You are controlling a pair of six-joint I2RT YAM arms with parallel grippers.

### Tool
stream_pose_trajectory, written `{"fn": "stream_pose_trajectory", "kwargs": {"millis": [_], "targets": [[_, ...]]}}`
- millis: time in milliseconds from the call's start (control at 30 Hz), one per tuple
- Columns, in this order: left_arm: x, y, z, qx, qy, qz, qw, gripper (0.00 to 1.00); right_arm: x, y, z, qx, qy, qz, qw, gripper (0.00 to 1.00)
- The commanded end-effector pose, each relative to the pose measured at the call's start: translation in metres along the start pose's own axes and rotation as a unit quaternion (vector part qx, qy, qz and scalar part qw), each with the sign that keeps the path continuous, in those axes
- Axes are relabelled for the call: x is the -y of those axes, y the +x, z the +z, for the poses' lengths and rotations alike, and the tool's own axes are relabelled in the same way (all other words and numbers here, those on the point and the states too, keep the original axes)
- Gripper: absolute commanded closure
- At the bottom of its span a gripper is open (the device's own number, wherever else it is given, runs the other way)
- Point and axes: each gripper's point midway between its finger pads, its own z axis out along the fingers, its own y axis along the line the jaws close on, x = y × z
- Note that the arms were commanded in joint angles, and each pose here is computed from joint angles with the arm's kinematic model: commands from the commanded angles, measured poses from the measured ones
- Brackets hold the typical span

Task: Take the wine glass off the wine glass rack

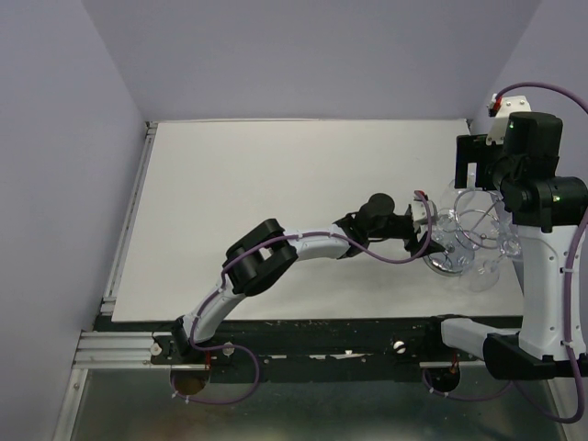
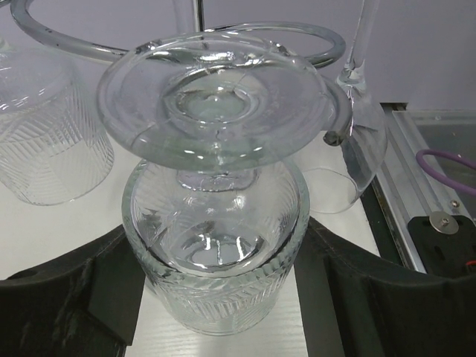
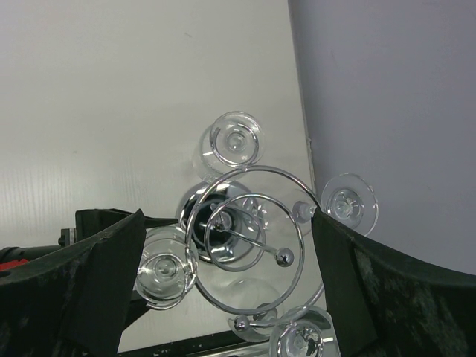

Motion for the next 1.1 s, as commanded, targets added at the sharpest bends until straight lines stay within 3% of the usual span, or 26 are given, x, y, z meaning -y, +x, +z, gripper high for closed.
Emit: {"fn": "stream_pose_trajectory", "kwargs": {"millis": [0,1067], "targets": [[0.004,-0.042,-0.005,0.031,0.001,0.005,1.0,1.0,0.003,-0.008,-0.002,0.017,0.006,0.006,1.0,0.0],[-0.002,-0.089,-0.04,0.082,-0.007,0.002,0.997,1.0,0.012,-0.029,-0.001,0.029,0.02,-0.016,0.999,0.0]]}}
